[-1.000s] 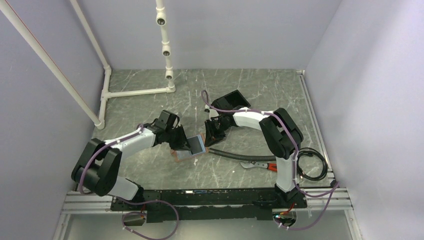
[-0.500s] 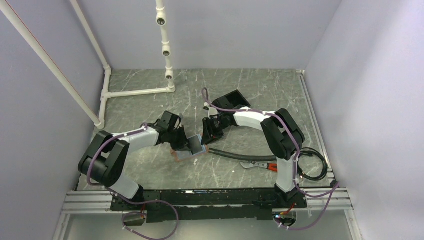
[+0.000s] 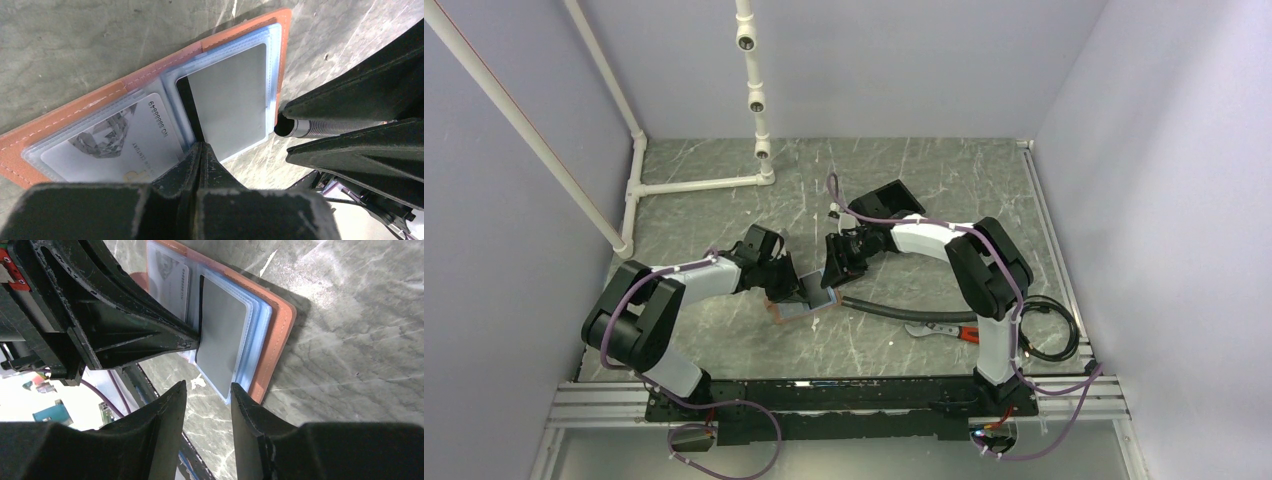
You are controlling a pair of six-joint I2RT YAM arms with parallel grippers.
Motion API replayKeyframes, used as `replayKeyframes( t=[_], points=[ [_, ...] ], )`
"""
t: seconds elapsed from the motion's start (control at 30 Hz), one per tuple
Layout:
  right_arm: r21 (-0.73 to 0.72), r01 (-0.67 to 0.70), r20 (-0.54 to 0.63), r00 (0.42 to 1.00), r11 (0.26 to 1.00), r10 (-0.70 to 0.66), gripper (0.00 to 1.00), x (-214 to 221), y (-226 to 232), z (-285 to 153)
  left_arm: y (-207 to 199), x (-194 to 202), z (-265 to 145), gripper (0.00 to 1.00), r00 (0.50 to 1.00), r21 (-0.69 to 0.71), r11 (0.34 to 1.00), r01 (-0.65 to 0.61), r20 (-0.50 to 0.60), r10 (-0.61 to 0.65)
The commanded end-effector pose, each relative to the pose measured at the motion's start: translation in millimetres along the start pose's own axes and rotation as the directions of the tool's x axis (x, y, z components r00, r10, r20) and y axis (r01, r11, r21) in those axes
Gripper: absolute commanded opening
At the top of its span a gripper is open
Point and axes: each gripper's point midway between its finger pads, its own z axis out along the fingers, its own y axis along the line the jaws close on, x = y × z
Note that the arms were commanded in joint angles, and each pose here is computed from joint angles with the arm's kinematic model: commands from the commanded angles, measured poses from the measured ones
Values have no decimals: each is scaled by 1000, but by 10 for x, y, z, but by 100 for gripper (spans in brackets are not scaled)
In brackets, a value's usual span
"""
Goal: Put the credit cards into the card holder
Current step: Insert the credit card into the card holder, then turn over the card slot in the card holder.
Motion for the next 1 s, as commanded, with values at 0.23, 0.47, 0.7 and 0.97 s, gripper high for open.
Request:
replayKeyframes(
  t=[0.23,0.47,0.7,0.97],
  points=[
    [-16,17,-12,1000,1000,-17,41,24,-4,117,160,115,47,3,1000,-37,999,8,-20,-9],
    [-1,10,-26,1000,1000,-10,41,65,-73,162,164,126,39,3,1000,-35,999,7,-20,-8],
    [-21,26,-19,999,999,-27,38,56,57,130,156,129,44,3,1000,-29,1000,6,-21,-7],
    [-45,70,-13,997,997,-70,35,34,314,48,145,117,16,4,1000,-30,1000,2,-15,-3]
  ],
)
